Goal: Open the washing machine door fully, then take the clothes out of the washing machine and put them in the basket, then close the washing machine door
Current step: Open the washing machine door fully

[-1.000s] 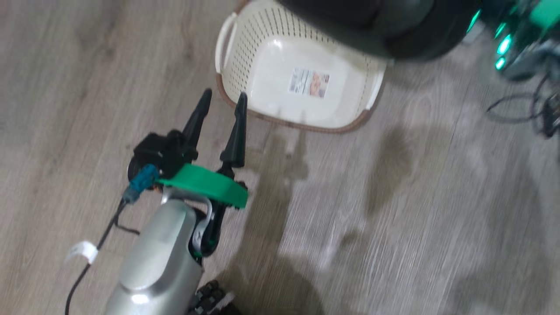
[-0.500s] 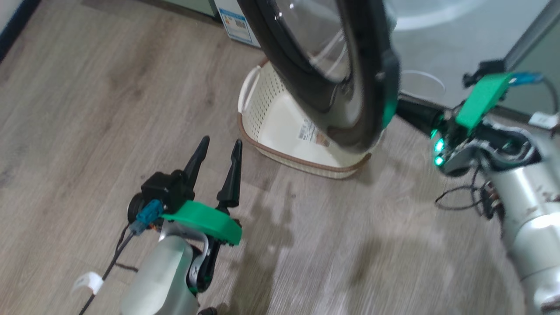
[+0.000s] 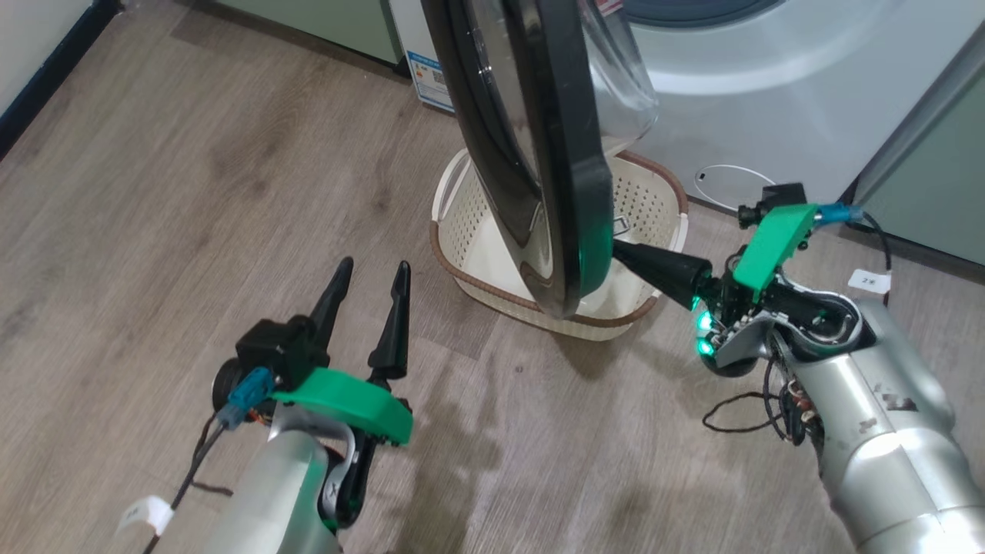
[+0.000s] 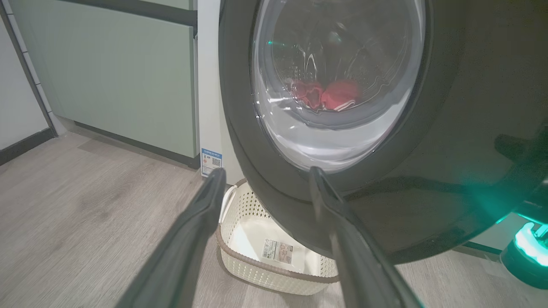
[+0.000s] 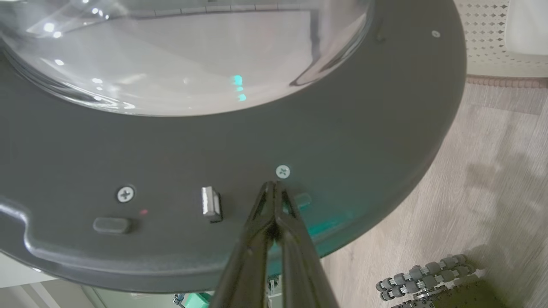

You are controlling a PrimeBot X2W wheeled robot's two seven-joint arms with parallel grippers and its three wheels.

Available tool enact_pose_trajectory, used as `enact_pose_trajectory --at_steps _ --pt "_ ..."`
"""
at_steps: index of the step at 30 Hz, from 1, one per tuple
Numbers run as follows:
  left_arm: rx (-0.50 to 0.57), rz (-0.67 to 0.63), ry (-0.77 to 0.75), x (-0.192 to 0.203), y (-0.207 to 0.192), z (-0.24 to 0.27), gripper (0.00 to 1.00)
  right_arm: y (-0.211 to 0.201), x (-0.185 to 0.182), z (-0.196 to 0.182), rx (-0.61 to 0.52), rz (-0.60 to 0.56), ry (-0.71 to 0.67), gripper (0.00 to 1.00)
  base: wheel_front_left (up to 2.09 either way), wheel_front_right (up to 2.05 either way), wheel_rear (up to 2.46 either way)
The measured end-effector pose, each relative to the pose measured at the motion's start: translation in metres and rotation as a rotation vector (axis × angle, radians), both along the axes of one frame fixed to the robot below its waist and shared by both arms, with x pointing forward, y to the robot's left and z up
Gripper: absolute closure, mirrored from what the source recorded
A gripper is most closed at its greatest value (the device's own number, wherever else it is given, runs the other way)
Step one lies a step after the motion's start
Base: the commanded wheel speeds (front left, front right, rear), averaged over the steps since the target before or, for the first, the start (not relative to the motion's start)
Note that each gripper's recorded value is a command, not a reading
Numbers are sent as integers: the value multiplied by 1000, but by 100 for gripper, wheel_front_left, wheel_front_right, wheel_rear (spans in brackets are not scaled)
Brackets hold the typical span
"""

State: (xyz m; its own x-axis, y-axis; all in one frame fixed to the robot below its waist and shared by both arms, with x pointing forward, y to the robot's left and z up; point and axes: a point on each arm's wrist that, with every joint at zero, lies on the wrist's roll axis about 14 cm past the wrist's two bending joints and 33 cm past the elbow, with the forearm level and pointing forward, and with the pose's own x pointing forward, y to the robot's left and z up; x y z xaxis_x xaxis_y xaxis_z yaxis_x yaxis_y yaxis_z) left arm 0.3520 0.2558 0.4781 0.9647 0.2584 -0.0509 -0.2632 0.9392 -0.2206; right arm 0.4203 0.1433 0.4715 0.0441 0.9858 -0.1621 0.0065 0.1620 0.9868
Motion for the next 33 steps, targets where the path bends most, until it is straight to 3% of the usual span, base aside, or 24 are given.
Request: enact_pose_trajectory --at_steps 7,8,9,10,11,12,22,33 --pt "-4 4 -4 -2 0 0 0 -11 15 7 11 -110 -28 100 0 0 0" --pt "-2 7 -10 -2 2 2 0 -14 17 7 4 -131 -35 84 0 0 0" --pt "-3 10 -16 -2 3 4 0 -18 18 6 -6 -156 -45 62 0 0 0" --pt "0 11 -20 -3 3 5 0 -22 19 5 -17 -180 -53 39 0 0 0" --pt "3 9 -23 -4 3 6 0 -27 20 4 -21 -208 -54 10 0 0 0" --pt "6 6 -25 -5 4 6 0 -32 21 3 -25 -234 -56 0 0 0 0" --pt "42 -19 -26 -19 5 4 0 -94 19 13 -59 -522 -136 0 0 0 0" --pt "48 -75 -65 -2 -5 14 0 -207 24 25 -180 -928 -341 0 0 0 0"
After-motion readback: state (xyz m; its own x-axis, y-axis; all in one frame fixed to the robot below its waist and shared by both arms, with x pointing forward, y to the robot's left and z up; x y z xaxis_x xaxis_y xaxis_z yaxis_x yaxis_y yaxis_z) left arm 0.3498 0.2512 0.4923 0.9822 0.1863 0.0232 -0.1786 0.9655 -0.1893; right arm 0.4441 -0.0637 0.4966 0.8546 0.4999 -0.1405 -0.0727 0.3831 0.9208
